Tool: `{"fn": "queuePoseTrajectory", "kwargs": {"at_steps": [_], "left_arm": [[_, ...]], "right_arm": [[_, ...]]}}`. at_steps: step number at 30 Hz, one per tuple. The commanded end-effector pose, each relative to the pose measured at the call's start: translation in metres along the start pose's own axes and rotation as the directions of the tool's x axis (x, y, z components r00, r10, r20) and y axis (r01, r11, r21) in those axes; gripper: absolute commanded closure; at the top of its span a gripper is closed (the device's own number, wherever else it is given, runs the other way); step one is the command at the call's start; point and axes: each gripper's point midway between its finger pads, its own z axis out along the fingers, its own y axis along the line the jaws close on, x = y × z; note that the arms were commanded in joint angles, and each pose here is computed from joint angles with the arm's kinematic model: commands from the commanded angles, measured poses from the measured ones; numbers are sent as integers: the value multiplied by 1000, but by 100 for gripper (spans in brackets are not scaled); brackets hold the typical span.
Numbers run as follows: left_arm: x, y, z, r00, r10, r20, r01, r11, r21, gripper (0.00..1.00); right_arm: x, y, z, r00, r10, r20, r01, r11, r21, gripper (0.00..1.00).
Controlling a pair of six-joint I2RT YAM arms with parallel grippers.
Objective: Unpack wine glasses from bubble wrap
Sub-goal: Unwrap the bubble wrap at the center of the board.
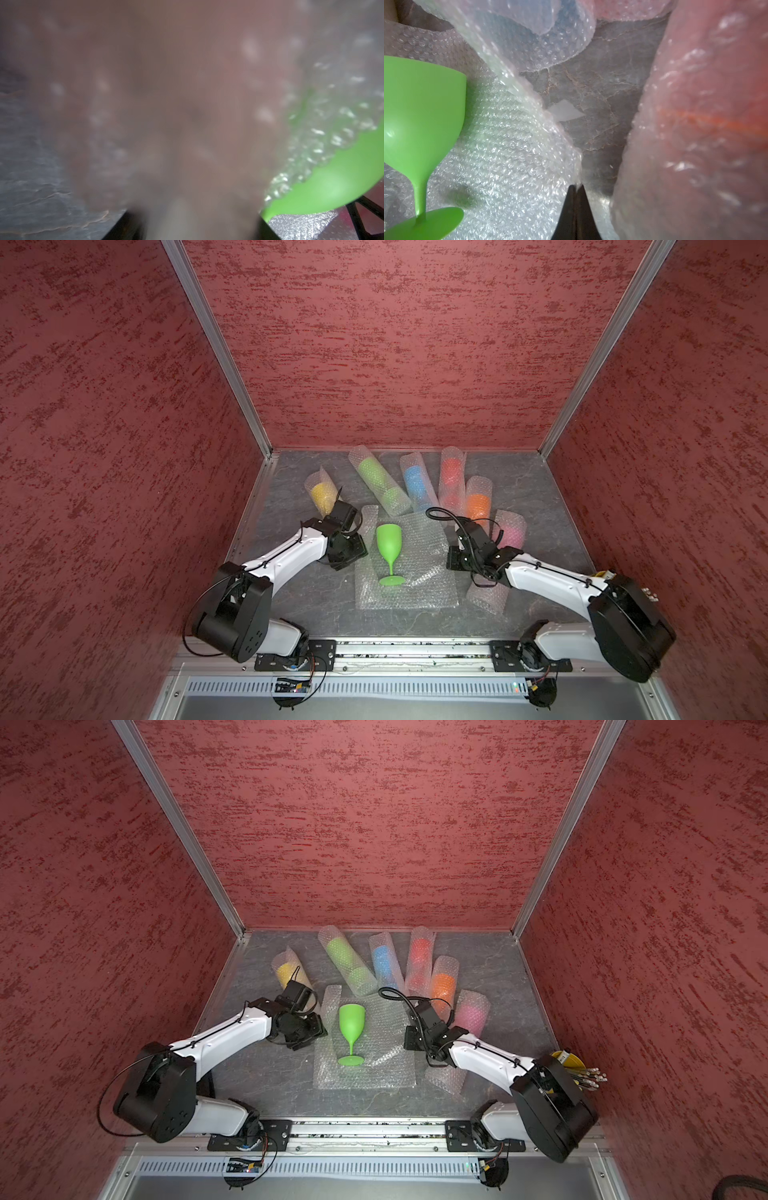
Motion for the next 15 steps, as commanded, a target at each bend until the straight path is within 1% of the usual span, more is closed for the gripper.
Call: {"fn": "queuePoseTrajectory", "kwargs": {"at_steps": [1, 5, 6, 7, 9, 10, 11, 13, 15], "left_arm": [[-9, 9, -20, 998, -4, 59, 5, 1000, -28, 37], [-20, 5, -57, 989, 28, 147, -27, 1000, -11, 34], [-23, 4, -67, 985, 32, 167, -32, 999, -4, 33], [-25, 3, -75, 983, 38, 181, -38, 999, -3, 32], [-32, 1, -96, 974, 45, 220, -47, 999, 3, 30], [-34, 0, -104, 970, 52, 239, -54, 999, 3, 30], [-36, -3, -114, 963, 69, 261, -73, 997, 7, 30], [-37, -14, -128, 954, 105, 281, -117, 993, 27, 29], [-31, -30, -134, 952, 159, 260, -179, 982, 53, 29]], "right_arm": [[-17, -6, -7, 997, 21, 72, -24, 999, 42, 100], [-28, -4, -20, 995, 8, 103, -14, 998, 54, 100], [-30, -2, -23, 994, 5, 108, -11, 998, 55, 98], [-32, -2, -25, 994, 5, 111, -12, 998, 56, 90], [-37, -2, -30, 992, 4, 125, -13, 998, 67, 69], [-39, -2, -33, 991, 2, 132, -12, 997, 71, 61], [-42, -1, -36, 990, 0, 143, -11, 997, 76, 58], [-50, 5, -46, 986, -8, 168, -2, 998, 60, 56], [-59, 12, -57, 981, -15, 194, 8, 999, 35, 55]]}}
